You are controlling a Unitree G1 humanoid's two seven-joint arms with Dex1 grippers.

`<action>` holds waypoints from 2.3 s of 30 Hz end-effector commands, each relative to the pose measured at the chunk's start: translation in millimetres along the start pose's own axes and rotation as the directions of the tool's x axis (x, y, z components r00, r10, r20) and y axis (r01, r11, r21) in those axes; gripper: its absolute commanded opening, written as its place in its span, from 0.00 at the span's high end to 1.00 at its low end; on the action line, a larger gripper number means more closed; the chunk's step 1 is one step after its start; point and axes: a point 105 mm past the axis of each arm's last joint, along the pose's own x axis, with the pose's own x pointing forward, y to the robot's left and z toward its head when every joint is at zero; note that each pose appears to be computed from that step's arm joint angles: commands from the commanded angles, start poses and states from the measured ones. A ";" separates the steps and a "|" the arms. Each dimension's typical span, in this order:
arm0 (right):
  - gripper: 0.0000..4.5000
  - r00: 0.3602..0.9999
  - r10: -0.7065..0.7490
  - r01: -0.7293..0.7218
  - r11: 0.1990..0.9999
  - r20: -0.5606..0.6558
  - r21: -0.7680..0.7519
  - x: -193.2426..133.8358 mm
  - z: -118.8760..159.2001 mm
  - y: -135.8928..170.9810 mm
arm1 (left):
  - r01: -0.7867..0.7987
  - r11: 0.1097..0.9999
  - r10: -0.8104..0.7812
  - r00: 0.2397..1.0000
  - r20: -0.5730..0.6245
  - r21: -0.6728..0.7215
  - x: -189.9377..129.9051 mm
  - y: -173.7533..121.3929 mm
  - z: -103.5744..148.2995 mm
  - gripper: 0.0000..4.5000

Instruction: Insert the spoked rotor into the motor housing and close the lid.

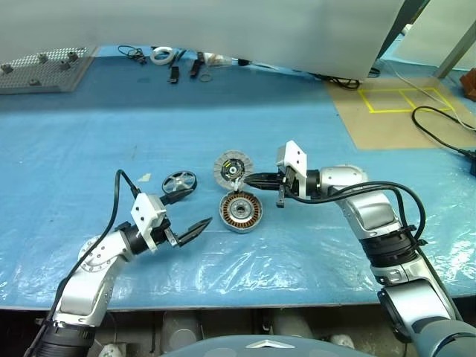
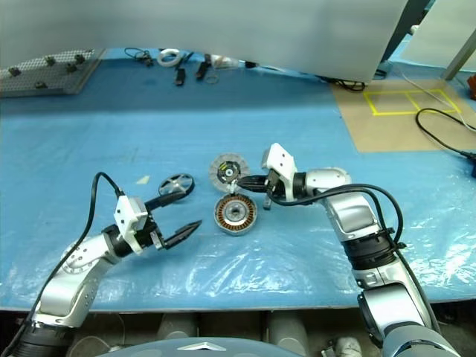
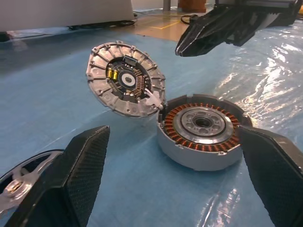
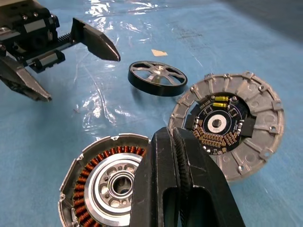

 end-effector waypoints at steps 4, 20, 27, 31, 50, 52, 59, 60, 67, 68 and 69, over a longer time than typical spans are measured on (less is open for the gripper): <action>0.99 0.999 -0.019 0.019 1.000 0.032 -0.016 -13.2 10.1 2.9 | 0.002 0.998 0.001 0.999 -0.044 0.070 -16.6 25.4 10.6 0.00; 0.99 0.995 0.045 -0.044 0.999 0.088 -0.018 -36.1 1.7 36.6 | 0.184 0.963 -0.147 0.971 -0.189 0.197 -8.0 94.8 40.9 0.00; 0.99 0.981 -0.091 0.098 0.995 0.170 -0.035 -34.6 -19.4 41.6 | 0.238 0.945 -0.194 0.960 -0.201 0.225 6.0 109.5 51.7 0.00; 0.99 0.978 -0.115 0.111 0.993 0.171 0.031 -28.4 -26.8 52.0 | 0.268 0.942 -0.224 0.951 -0.214 0.202 5.4 105.7 47.2 0.00; 0.99 0.970 -0.182 0.177 0.983 0.163 0.047 -43.8 24.5 69.5 | 0.360 0.911 -0.281 0.899 -0.335 0.201 27.9 111.2 19.1 0.00; 0.99 0.968 -0.190 0.184 0.981 0.162 0.053 -39.2 30.0 69.1 | 0.361 0.910 -0.280 0.899 -0.338 0.207 31.6 112.6 16.8 0.00; 0.99 0.964 -0.234 0.224 0.970 0.124 0.091 -44.9 1.3 55.1 | 0.385 0.902 -0.287 0.873 -0.393 0.195 43.5 114.6 8.6 0.00; 0.99 0.964 -0.238 0.227 0.969 0.117 0.096 -47.8 -5.4 53.7 | 0.393 0.899 -0.290 0.864 -0.412 0.192 42.5 114.7 6.0 0.00; 0.99 0.960 -0.261 0.249 0.962 0.102 0.113 -53.0 -28.7 46.0 | 0.406 0.891 -0.293 0.855 -0.428 0.201 45.4 113.2 1.9 0.00; 0.99 0.961 -0.259 0.247 0.962 0.101 0.115 -51.3 -29.0 46.3 | 0.408 0.889 -0.293 0.855 -0.428 0.207 47.3 112.4 1.7 0.00; 0.99 0.962 -0.255 0.243 0.963 0.101 0.116 -48.9 -28.4 46.6 | 0.410 0.888 -0.297 0.858 -0.420 0.208 49.7 111.2 2.5 0.00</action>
